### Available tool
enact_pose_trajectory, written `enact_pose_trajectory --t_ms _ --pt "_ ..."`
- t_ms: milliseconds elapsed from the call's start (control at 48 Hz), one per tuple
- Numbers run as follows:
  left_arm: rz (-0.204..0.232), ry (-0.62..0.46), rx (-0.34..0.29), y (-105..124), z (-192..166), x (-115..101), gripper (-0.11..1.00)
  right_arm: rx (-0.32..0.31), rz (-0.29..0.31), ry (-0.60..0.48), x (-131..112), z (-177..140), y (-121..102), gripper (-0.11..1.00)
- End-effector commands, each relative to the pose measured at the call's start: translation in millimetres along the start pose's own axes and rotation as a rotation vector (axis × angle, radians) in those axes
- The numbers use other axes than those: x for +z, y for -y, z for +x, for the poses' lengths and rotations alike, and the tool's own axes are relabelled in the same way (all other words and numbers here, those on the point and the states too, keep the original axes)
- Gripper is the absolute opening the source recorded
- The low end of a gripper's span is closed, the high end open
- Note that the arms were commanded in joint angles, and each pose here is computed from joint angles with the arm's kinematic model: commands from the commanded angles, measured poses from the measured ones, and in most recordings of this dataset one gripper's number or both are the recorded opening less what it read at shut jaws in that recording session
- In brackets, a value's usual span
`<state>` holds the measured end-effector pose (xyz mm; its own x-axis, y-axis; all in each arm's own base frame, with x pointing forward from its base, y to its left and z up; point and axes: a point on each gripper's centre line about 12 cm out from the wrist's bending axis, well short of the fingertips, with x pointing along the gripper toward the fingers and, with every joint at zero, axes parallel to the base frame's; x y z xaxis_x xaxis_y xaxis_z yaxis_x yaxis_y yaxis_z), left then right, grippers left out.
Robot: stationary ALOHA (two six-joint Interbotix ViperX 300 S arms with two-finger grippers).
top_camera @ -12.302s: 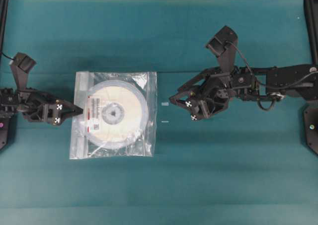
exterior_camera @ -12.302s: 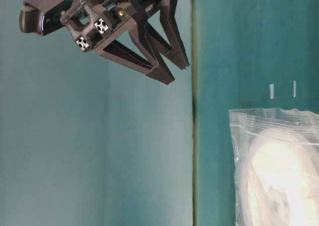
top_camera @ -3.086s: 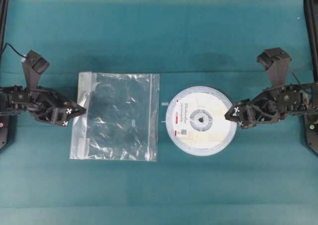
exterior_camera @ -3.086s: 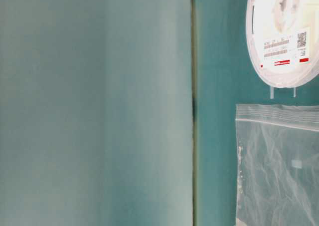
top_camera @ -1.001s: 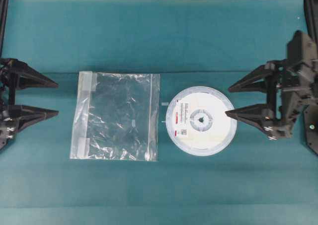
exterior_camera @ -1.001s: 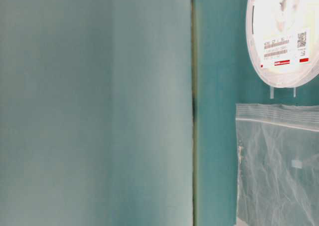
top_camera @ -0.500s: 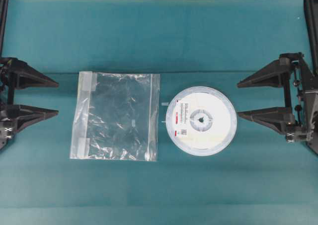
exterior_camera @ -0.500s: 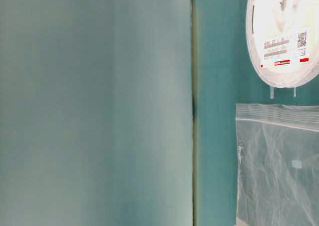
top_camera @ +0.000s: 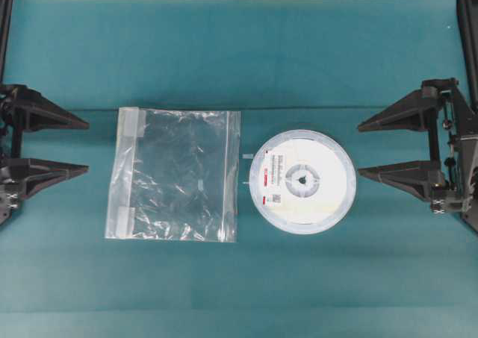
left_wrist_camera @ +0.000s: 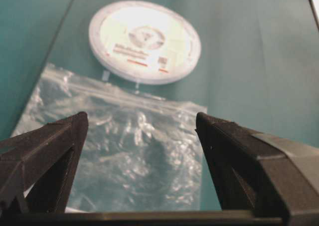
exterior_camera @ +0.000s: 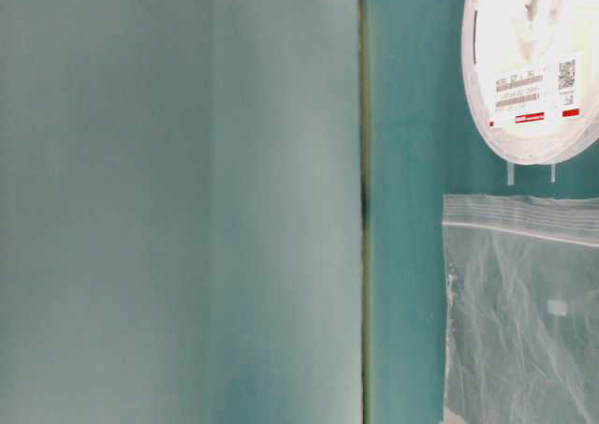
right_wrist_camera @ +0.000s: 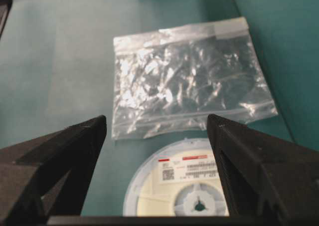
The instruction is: Take out the reel from the clear zip bag.
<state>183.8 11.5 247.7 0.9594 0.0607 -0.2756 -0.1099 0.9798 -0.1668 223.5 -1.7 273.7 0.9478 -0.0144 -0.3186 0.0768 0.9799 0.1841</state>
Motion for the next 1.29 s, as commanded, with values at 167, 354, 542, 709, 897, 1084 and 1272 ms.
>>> enact_pose_trajectory --t_ms 167,354,542,709,897,1084,1272 --pt "0.049 0.029 -0.011 3.0 0.7 10.3 0.94 -0.002 -0.032 0.01 3.7 0.6 0.3 0.89" --pt "0.048 0.031 -0.012 3.3 0.5 10.5 0.92 -0.004 -0.038 0.009 3.2 0.7 0.7 0.89" --pt "0.031 0.03 -0.014 3.6 0.5 10.5 0.9 -0.006 -0.043 0.012 3.7 0.4 1.3 0.89" --pt "-0.023 0.03 -0.013 3.3 0.5 10.5 0.9 -0.004 -0.067 0.054 9.0 -0.4 1.7 0.89" --pt "-0.058 0.029 -0.014 3.3 0.7 10.3 0.9 -0.011 -0.081 0.067 10.8 -0.5 3.4 0.89" --pt "-0.053 0.027 -0.013 3.2 0.8 9.7 0.9 -0.013 -0.08 0.078 10.1 -1.0 4.6 0.89" --pt "-0.049 0.027 -0.013 3.2 0.8 9.7 0.9 0.0 -0.077 0.117 12.2 -4.3 3.4 0.89"
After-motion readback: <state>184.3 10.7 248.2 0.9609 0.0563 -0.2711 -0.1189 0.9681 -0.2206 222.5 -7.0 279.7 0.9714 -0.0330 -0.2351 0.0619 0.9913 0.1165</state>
